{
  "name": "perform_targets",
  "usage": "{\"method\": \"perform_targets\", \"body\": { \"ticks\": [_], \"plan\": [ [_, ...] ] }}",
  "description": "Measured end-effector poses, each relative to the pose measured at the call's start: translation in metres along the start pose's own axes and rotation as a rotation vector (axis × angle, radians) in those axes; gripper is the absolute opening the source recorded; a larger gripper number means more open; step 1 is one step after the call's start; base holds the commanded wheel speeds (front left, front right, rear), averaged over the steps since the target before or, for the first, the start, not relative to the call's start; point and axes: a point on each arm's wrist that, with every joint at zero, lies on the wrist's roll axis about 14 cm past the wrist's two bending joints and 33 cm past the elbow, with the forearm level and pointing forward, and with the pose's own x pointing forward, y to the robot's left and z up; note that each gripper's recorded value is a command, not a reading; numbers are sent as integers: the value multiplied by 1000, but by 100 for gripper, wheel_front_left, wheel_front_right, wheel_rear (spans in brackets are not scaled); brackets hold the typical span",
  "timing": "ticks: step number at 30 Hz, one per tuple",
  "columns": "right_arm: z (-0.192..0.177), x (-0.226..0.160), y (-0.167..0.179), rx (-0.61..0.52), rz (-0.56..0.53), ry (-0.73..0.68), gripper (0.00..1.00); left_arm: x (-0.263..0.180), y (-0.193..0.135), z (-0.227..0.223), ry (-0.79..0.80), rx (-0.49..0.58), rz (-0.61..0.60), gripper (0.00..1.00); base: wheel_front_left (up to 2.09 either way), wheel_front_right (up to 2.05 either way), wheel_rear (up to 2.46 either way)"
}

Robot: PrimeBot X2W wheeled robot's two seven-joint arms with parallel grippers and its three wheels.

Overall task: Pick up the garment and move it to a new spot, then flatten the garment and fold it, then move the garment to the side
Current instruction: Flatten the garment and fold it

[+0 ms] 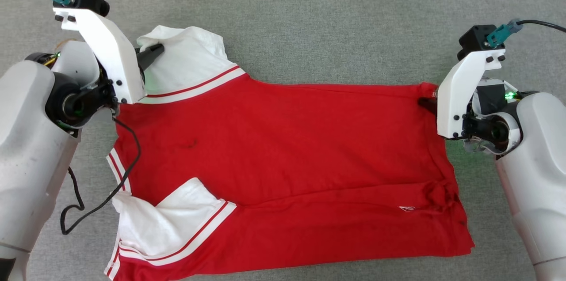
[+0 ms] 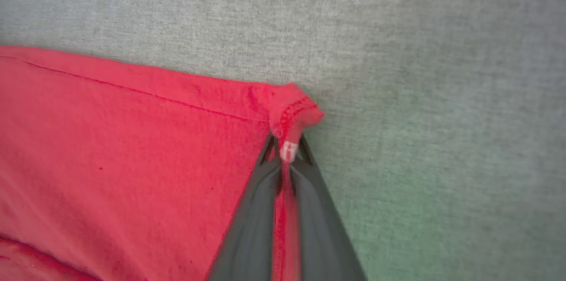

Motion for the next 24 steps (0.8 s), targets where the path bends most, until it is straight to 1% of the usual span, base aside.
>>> {"method": "perform_targets", "body": {
  "ticks": [3, 7, 10, 13, 16, 20, 24],
  "plan": [
    [11, -7, 2, -24, -4, -48, 0, -7, 0, 1, -28, -9, 2, 0, 0, 0, 0],
    [38, -29, 6, -52, -2, -172, 0, -22, -1, 1, -84, -25, 1, 0, 0, 0, 0],
    [39, -43, 8, -68, 0, -232, 0, -37, -2, -4, -129, -29, 1, 0, 0, 0, 0],
    [29, -55, 9, -71, 1, -261, 0, -52, -4, -15, -165, -33, 7, 0, 0, 0, 0],
    [10, -62, 11, -61, 7, -267, 0, -64, -8, -35, -181, -49, 12, 0, 0, 0, 0],
    [-19, -68, 11, -24, 16, -259, 0, -79, -13, -75, -170, -114, 23, 0, 0, 0, 0],
    [-53, -69, 10, 28, 18, -228, 0, -90, -21, -126, -97, -199, 34, 0, 0, 0, 0]
  ]
}}
